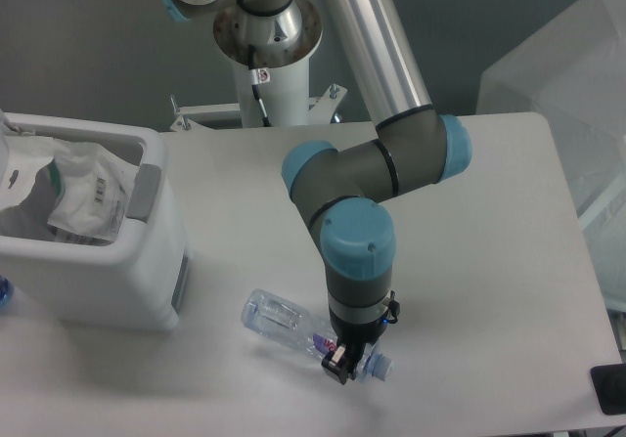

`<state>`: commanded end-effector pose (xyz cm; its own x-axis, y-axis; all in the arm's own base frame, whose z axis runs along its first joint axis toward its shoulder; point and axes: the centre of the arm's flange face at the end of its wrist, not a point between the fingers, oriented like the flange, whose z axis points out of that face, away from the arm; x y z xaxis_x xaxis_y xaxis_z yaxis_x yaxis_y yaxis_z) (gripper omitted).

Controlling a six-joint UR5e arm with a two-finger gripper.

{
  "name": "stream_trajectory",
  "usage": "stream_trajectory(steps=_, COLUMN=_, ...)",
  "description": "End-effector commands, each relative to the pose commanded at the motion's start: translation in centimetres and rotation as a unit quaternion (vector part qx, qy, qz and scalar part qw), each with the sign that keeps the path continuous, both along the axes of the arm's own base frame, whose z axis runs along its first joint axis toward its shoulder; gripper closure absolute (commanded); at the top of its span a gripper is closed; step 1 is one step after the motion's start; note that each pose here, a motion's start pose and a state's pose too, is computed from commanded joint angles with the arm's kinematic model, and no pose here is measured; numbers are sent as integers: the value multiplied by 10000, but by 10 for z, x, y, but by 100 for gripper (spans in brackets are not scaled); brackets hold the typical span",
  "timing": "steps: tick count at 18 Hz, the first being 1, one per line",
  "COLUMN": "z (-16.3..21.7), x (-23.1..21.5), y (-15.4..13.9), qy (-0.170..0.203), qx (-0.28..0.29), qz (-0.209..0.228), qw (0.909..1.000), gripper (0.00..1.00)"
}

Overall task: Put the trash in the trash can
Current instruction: 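Lift the bottle and carry it over the trash bin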

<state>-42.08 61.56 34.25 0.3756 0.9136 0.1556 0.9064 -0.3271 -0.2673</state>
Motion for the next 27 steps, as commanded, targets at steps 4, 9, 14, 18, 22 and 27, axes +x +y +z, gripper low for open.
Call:
stream_trajectory(steps=4, z=52, x=13, y=7, qy=275, qx=409, qz=-749, qw=9960, gripper=49)
stream_trajectory(steps=9, z=123, x=28, y=12, qy=813, qx=1030, qz=-1570, qw=9789, gripper=49)
stream_trajectory(steps=14, z=195, x=51, y=3, qy=1204, qx=1692, qz=-2050, qw=9565, gripper=49)
stream_trajectory(steps=18, z=246, x=79, y=-11, qy=1295, qx=2183, qz=-2399, qw=9370, gripper=49)
stream_trajectory(steps=22, z=284, x=116, y=-20, qy=1320, qx=2616, qz=-2840, qw=9130, gripper=49)
stream_trajectory(steps=27, z=309, x=191, y=-12, qy=1411, qx=2798, qz=-3545, qw=8810, gripper=49)
